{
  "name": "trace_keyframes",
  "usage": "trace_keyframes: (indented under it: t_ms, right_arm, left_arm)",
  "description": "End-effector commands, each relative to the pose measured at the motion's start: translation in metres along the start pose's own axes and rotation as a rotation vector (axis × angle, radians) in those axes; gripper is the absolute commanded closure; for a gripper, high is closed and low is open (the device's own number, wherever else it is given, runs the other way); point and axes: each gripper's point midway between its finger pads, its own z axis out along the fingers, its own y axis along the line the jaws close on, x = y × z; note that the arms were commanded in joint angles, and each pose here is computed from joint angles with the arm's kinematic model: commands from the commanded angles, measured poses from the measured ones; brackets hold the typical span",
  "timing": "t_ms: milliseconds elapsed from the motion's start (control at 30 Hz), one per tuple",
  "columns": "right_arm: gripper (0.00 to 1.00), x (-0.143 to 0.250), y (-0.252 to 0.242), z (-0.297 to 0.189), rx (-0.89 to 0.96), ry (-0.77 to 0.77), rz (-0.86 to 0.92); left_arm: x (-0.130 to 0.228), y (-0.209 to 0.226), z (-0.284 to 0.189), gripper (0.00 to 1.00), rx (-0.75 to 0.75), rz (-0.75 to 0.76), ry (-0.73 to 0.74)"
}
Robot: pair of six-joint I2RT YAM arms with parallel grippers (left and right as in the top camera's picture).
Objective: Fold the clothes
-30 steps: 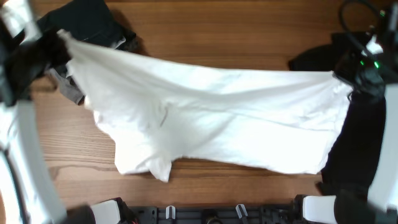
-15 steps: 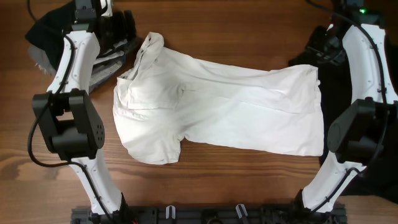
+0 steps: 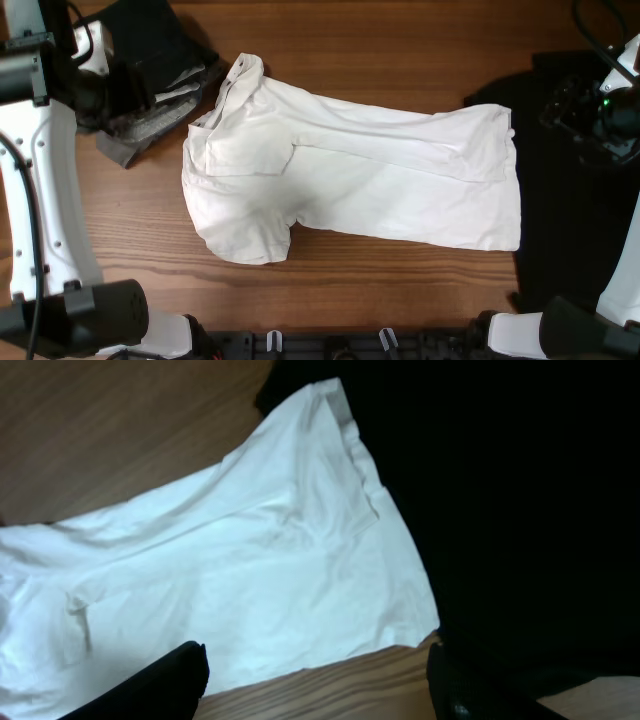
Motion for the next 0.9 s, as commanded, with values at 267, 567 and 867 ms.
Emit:
trace_keyframes:
  t_ms: [267, 567, 867]
  right_arm:
    - [0.26, 0.090, -0.015, 0.141, -0.011, 0.367, 0.083]
    - [0.25, 0.143, -0.029, 0.192, -0.004, 0.461, 0.162]
    - [0.19, 0.143, -0.030, 0.195, -0.002, 0.453, 0.174]
  left_arm:
    - [0.145, 0.029, 0.140, 0.33, -0.002, -0.132, 0.472]
    - [0.172, 0.038, 0.183, 0.53, -0.014, -0.215, 0.440]
    - [0.198, 0.017, 0.186, 0.71, 0.111, -0.255, 0.524]
